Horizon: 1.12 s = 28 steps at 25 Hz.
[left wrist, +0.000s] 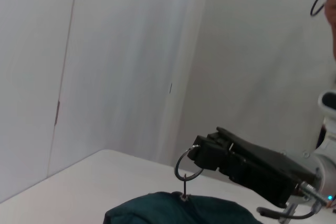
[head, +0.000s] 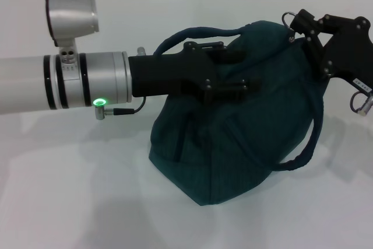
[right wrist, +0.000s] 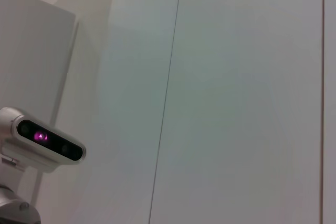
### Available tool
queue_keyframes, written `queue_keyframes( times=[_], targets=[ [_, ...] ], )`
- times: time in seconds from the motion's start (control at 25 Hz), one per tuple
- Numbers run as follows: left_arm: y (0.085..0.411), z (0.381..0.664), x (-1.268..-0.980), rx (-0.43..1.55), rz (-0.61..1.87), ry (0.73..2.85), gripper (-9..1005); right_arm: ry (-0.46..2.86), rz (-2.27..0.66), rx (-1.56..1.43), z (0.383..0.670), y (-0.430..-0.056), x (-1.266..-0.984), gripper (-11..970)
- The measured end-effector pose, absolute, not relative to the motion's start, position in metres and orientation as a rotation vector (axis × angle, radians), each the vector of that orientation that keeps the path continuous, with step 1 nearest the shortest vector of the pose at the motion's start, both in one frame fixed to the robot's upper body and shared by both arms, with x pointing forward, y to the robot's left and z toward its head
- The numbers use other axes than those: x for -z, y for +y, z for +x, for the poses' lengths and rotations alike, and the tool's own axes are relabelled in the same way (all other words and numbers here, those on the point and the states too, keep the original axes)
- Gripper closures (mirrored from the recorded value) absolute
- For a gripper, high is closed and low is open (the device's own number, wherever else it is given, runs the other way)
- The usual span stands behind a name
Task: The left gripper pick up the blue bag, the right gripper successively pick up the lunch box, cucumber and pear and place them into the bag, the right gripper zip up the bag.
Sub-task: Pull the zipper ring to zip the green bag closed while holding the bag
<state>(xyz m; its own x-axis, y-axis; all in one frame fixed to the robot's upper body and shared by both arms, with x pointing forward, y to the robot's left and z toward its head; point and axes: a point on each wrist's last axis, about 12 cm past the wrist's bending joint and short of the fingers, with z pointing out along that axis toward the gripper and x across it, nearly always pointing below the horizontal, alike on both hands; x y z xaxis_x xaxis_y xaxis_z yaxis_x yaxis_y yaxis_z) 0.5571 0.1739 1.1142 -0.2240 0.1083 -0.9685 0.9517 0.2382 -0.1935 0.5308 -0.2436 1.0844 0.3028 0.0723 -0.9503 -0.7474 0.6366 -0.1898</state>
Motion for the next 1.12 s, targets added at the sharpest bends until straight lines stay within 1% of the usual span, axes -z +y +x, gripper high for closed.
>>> queue_keyframes(
  times=[0.24, 0.56, 0.8, 1.0, 1.12],
  targets=[
    [0.174, 0.556, -1.113, 1.085, 1.05, 1.546, 305, 1.142, -0.711, -0.609, 0.531, -0.243, -1.085, 936],
    [0.188, 0.542, -1.105, 1.027, 1.031, 1.442, 567, 1.145, -0.707, -0.611, 0.53, -0.243, -1.084, 936],
    [0.202, 0.526, -1.095, 1.01, 0.998, 1.384, 710, 1.153, -0.714, -0.67, 0.528, -0.24, -1.084, 935],
    [0.209, 0.518, -1.086, 0.992, 0.971, 1.362, 749, 1.135, -0.735, -0.733, 0.529, -0.232, -1.088, 935],
    [0.217, 0.511, -1.081, 0.948, 0.951, 1.351, 779, 1.135, -0.745, -0.766, 0.531, -0.226, -1.09, 935]
  ],
)
